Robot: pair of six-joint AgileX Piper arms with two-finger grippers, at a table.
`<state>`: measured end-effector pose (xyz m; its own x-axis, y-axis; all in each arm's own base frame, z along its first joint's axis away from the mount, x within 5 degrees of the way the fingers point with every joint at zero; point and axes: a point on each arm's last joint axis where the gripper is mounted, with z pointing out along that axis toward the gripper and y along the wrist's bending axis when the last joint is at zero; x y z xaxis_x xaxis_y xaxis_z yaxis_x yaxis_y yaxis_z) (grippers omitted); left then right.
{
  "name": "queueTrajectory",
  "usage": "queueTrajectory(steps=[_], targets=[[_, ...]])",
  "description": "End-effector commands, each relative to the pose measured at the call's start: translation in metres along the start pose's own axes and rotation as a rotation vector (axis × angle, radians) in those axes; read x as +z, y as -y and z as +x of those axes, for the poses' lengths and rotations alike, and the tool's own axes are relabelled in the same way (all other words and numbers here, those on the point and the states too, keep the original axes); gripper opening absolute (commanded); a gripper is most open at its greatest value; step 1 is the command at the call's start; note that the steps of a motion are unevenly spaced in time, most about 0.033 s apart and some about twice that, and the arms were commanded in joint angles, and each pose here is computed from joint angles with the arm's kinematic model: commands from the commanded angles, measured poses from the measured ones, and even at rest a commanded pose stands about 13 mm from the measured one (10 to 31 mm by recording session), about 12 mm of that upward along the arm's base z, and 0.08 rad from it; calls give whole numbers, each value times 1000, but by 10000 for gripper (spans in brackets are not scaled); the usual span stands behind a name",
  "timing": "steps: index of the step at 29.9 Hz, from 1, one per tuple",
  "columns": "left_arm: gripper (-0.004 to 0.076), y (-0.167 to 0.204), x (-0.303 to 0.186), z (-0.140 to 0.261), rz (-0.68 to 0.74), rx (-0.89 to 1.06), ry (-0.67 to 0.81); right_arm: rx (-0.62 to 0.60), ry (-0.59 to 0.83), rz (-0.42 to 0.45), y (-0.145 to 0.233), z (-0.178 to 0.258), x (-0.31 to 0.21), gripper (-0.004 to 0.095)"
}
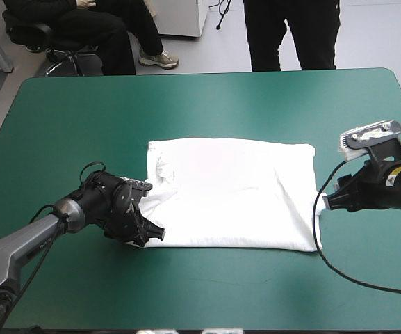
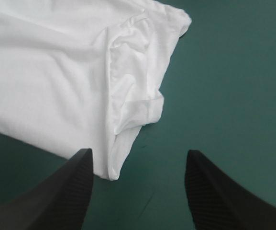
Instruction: Fold the cloth
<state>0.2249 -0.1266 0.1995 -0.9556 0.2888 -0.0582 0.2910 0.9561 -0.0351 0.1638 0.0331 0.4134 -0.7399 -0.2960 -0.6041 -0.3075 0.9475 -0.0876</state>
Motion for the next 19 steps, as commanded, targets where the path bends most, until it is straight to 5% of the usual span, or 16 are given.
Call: queueTrajectory(steps=[1,8,19], targets=[[215,3,4,-5,24,-14,36,-46,-4,-12,-6,7,0,530],[-16,3,3,-6,27,-15,48,-26,-102,-60,-17,35,50,531],[-17,3,3,-6,27,-15,50,99,-106,-66,-24,76,111,571]])
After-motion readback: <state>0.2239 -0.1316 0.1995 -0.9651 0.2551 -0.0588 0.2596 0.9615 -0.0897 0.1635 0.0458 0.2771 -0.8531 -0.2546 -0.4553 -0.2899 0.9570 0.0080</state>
